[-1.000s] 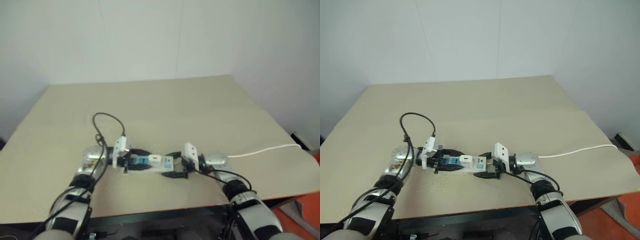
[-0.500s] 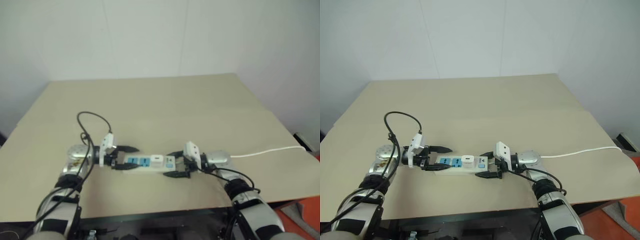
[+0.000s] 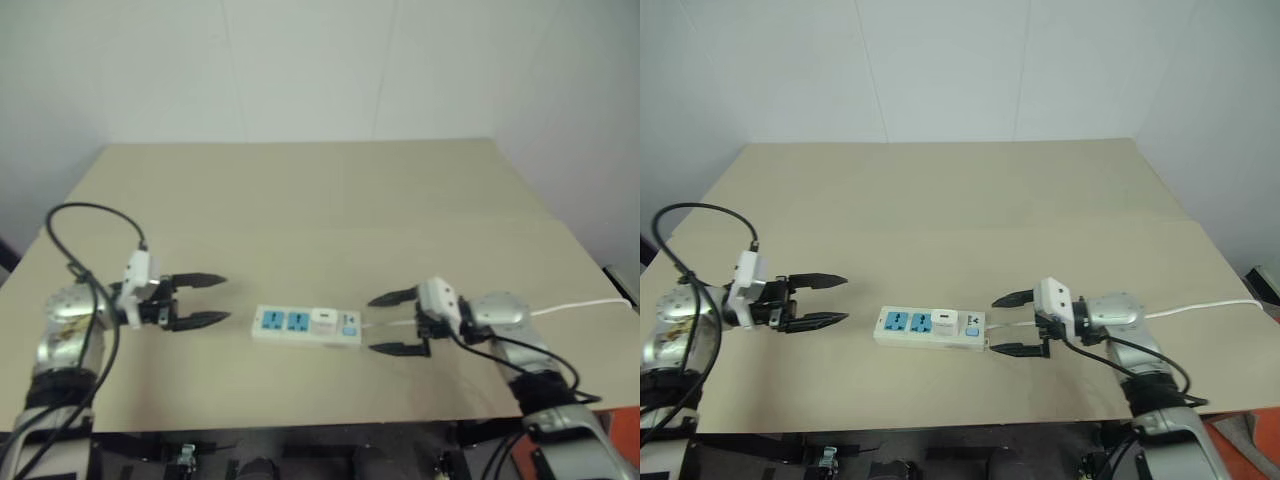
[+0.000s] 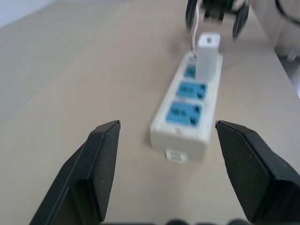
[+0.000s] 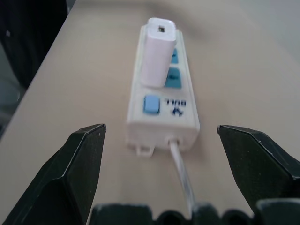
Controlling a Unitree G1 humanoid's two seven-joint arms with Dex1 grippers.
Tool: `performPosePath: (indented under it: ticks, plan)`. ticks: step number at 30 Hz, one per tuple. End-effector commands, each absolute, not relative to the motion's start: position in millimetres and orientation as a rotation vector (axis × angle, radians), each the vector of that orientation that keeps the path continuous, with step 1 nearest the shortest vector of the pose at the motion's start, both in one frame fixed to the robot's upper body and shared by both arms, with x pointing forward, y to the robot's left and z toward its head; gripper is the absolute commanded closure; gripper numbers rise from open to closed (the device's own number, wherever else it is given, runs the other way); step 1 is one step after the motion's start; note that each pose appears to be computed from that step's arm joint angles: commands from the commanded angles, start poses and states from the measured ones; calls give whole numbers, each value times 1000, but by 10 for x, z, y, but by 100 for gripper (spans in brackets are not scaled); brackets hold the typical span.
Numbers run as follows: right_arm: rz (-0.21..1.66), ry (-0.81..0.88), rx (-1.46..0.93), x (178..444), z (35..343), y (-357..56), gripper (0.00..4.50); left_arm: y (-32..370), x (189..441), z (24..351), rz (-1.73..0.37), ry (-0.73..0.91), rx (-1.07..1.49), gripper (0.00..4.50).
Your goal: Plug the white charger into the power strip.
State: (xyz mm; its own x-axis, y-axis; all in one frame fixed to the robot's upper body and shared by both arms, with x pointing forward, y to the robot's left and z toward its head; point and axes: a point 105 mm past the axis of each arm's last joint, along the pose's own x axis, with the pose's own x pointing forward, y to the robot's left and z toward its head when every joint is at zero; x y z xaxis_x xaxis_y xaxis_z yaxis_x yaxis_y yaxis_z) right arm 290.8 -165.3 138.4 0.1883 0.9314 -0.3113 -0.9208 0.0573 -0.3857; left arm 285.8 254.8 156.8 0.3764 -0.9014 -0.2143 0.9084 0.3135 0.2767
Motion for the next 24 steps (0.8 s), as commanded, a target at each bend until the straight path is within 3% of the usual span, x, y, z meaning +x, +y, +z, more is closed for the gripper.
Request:
performPosePath:
  ticks: [1,7,24]
  plan:
    - [1353,-51,-612,2819,1582,-1843,5,2626,2764,1717,-1157,-4,411,98]
    - [1239,39,-658,2700,1609,-2263,5,2631,2600,1710,-1141,4,402,98]
    - [1138,95,-682,2522,1671,-2438,5,2371,2702,1686,-1183,-39,344,98]
